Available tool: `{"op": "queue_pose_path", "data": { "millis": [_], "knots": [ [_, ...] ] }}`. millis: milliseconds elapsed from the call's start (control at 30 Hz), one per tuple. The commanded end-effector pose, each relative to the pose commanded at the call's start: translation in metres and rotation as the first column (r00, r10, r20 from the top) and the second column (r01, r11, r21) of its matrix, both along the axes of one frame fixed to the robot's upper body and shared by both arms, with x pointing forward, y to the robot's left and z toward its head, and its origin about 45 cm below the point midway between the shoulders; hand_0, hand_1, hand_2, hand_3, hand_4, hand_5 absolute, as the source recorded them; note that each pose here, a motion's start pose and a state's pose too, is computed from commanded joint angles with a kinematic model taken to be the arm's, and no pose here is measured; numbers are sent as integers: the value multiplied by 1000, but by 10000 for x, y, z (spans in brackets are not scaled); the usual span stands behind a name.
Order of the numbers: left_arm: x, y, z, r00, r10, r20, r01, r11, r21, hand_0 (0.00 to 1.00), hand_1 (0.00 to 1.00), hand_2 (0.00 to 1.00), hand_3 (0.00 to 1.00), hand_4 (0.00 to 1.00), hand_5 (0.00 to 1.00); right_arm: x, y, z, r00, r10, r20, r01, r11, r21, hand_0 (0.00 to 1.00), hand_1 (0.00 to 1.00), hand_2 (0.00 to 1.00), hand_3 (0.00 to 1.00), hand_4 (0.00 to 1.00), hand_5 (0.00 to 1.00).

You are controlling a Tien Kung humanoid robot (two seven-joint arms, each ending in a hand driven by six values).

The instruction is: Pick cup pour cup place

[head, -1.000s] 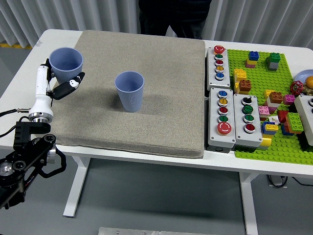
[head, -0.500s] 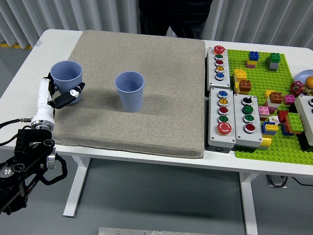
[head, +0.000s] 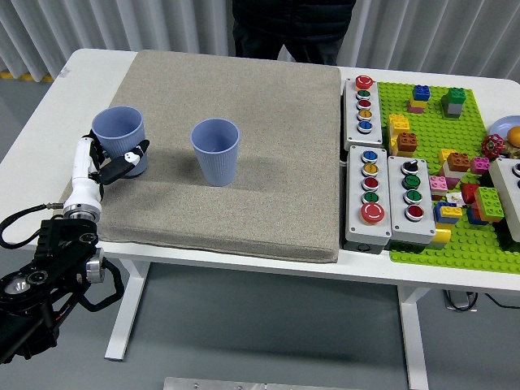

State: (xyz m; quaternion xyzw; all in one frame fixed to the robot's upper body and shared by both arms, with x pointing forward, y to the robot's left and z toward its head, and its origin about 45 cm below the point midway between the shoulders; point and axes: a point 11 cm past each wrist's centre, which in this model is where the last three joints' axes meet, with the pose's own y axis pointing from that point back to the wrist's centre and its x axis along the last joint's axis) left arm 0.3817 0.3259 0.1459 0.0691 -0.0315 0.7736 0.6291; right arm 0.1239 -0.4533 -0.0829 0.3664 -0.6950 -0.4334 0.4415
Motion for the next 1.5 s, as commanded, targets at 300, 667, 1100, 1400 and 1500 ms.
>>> {"op": "queue_pose_path", "data": {
  "millis": [300,667,1100,1400,1500],
  "knots": [
    [-50,-14,-91,1000,-5,-19,5,1000,-10,613,573,567,546,662,89,4,11,-3,1000,0,0,0,1000,2,721,682,674,628,108,309],
    [-86,-27,-113,1000,-15,-12,15,1000,-16,625,580,578,562,677,94,-8,22,-11,1000,0,-3,0,1000,4,720,682,673,628,108,309],
    [-71,-36,-104,998,-53,-17,53,999,3,702,676,742,756,828,203,-3,24,-11,1000,0,-2,0,1000,6,720,682,673,628,108,309],
    [-88,-34,-127,998,-64,-26,65,998,7,726,704,825,849,896,280,-30,22,-17,1000,2,-7,-2,1000,6,720,682,673,628,109,308],
    [-82,-35,-117,997,-69,-24,69,998,9,726,704,825,849,896,280,-28,23,-17,1000,3,-7,-2,1000,6,720,682,673,628,109,308]
  ]
}}
